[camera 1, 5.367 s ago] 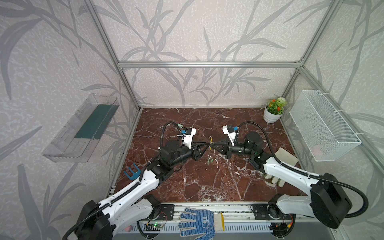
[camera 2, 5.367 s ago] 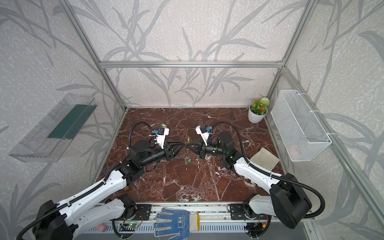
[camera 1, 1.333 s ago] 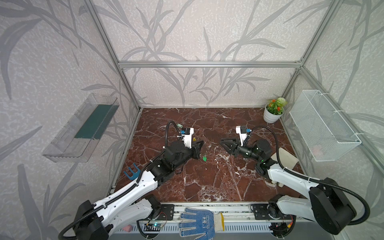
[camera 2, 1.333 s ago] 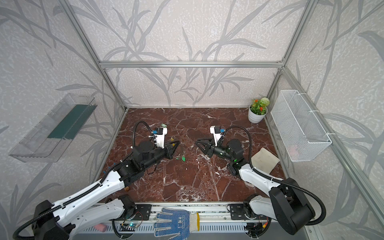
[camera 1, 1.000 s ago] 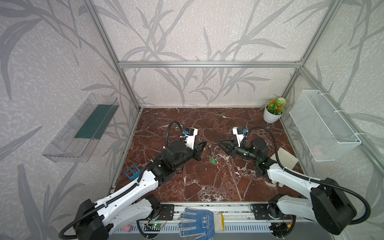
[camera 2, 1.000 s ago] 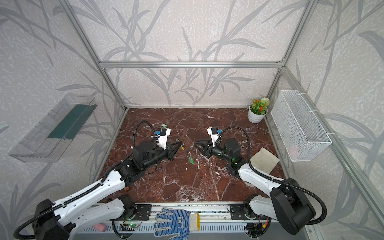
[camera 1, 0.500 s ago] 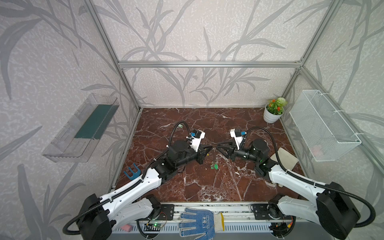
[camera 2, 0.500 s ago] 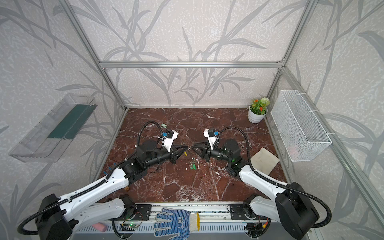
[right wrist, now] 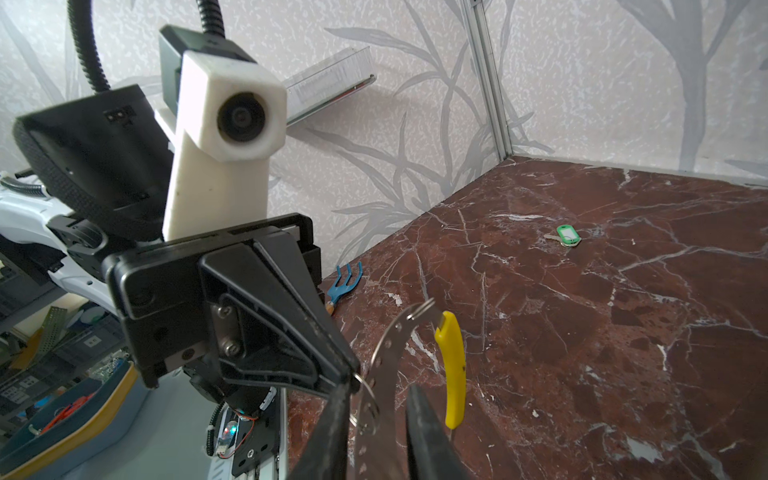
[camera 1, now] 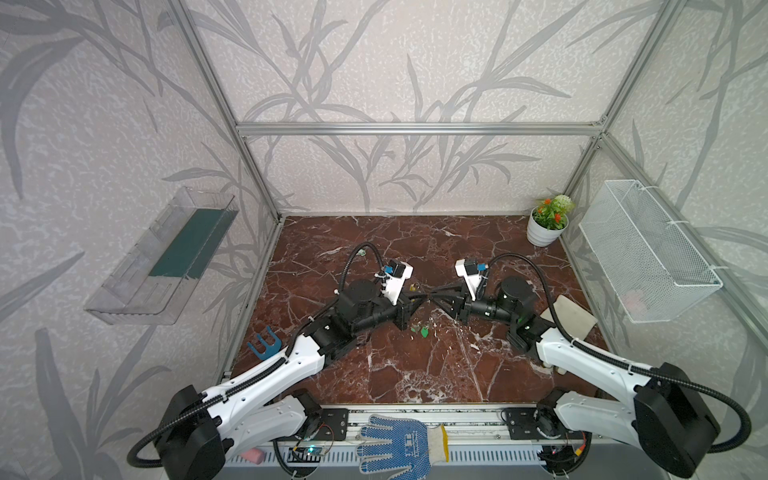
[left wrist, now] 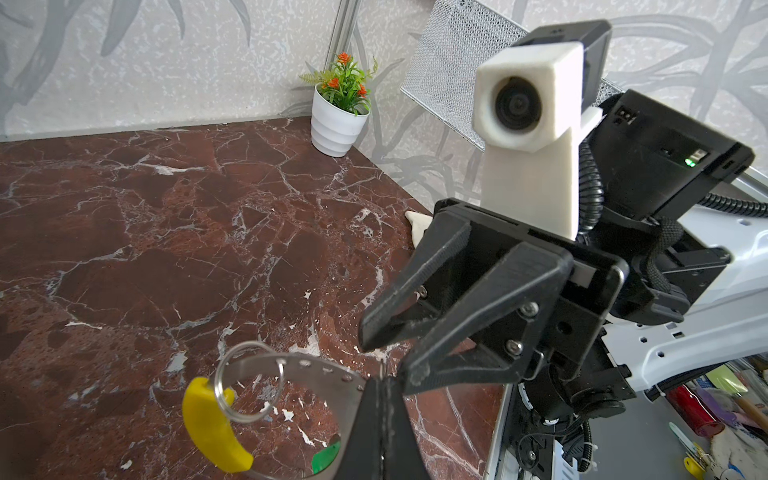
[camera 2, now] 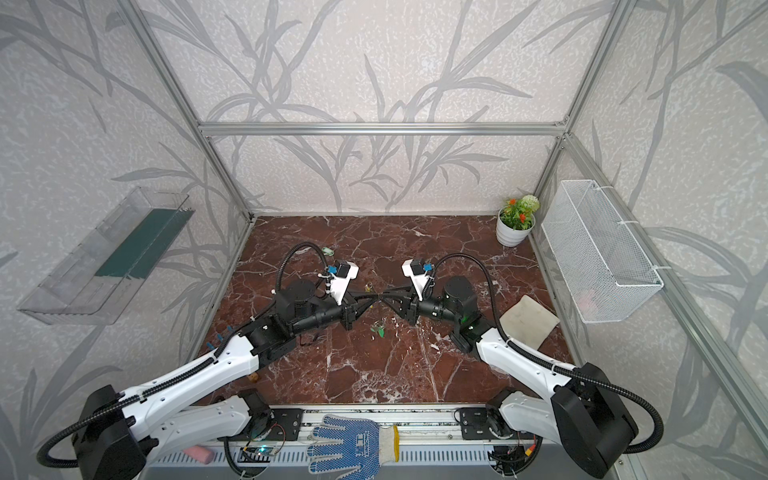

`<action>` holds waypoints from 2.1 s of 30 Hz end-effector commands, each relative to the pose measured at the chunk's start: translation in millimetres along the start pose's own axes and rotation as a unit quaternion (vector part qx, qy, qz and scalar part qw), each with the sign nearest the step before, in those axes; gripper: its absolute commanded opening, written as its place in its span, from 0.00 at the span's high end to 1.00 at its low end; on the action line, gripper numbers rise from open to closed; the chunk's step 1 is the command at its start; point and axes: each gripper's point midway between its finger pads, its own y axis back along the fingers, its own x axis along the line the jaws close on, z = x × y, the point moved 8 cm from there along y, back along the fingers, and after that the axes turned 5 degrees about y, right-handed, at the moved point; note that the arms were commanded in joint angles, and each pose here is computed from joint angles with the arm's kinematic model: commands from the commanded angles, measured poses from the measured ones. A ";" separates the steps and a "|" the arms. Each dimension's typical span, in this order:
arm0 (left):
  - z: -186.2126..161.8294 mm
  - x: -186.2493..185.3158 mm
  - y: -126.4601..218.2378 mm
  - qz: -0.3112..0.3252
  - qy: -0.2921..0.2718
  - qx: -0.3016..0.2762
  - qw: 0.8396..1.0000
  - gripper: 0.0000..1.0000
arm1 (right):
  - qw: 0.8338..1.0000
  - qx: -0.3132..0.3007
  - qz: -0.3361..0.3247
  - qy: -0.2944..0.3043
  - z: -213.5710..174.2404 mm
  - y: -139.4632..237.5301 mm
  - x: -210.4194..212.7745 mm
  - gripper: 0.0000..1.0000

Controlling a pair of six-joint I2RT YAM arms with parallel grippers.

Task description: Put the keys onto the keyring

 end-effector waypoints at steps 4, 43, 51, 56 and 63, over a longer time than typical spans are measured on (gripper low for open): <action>14.4 -12.0 3.1 -0.028 -0.017 -0.020 0.999 1.00 | 1.000 -0.001 0.011 0.018 9.1 -4.4 5.6 0.78; 11.9 5.9 10.2 -0.022 0.051 -0.042 0.998 0.73 | 0.999 -0.045 0.021 -0.004 14.4 7.1 -5.6 1.00; 19.7 10.1 3.1 -0.091 0.092 -0.052 0.990 0.73 | 0.997 -0.052 0.059 -0.017 15.0 5.9 -8.3 1.00; 19.7 12.4 -1.6 -0.104 0.103 -0.047 0.988 0.73 | 0.996 -0.051 0.068 -0.016 15.3 5.2 -7.6 1.00; 22.5 9.7 -3.7 -0.123 0.105 -0.046 0.986 0.76 | 0.996 -0.049 0.075 -0.019 14.4 3.0 -8.6 1.00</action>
